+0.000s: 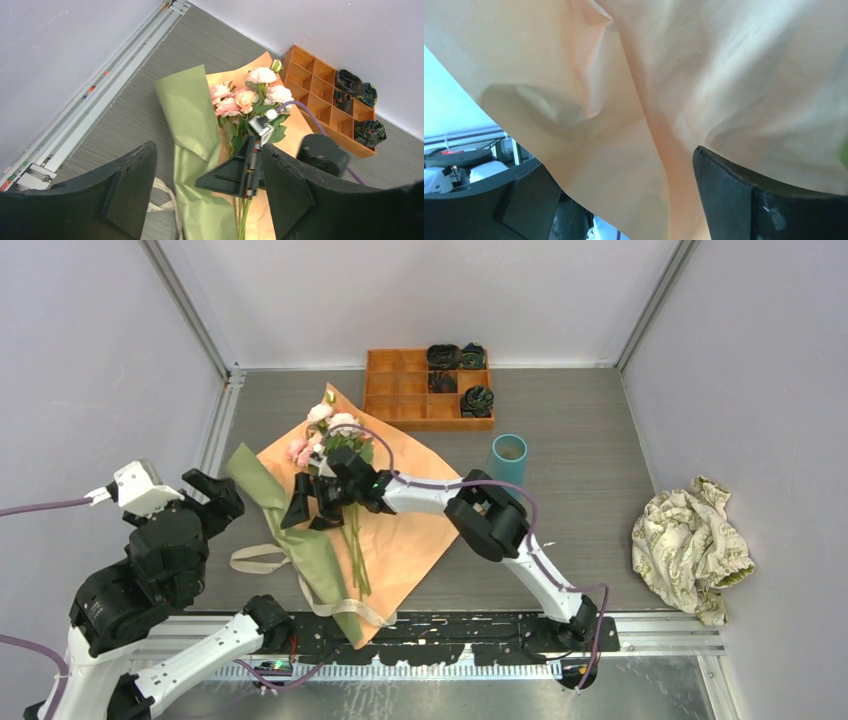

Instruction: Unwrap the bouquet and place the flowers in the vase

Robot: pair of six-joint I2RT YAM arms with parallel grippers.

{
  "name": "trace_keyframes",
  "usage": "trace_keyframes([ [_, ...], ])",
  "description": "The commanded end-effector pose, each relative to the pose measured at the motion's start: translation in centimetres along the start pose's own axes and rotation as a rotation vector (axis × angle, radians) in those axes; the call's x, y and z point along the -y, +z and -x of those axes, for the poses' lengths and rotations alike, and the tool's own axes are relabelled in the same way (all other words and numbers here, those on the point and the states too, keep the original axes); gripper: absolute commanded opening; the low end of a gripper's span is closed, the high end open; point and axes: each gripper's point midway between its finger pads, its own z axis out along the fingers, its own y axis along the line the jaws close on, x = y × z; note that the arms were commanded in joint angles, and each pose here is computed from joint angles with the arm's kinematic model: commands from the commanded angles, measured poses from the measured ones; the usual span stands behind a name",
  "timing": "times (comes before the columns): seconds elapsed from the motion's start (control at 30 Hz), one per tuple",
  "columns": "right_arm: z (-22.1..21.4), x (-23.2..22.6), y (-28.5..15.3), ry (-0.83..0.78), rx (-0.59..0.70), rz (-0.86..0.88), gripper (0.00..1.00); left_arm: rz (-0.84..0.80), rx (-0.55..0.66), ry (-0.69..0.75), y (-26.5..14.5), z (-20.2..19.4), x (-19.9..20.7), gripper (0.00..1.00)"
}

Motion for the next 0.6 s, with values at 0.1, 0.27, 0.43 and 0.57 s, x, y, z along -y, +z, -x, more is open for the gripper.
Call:
trace_keyframes([
  [0.1,3.3,-8.2,-7.9,-0.234,0.166,0.071,0.99,-0.011,-0.008,0.029,0.9,-0.3,2.1,0.76],
  [0.27,3.2,-6.7,-9.9,-0.239,0.203,0.001,0.99,0.002,-0.005,0.05,1.4,-0.5,2.4,0.77],
  [0.43,4.1,-2.7,-12.5,-0.208,0.26,-0.164,0.8,-0.009,-0.018,0.069,1.5,-0.8,3.0,0.77],
  [0.57,4.1,-0.1,-13.3,-0.225,0.252,-0.31,0.63,-0.037,-0.075,0.117,2.4,-2.3,5.2,0.75],
])
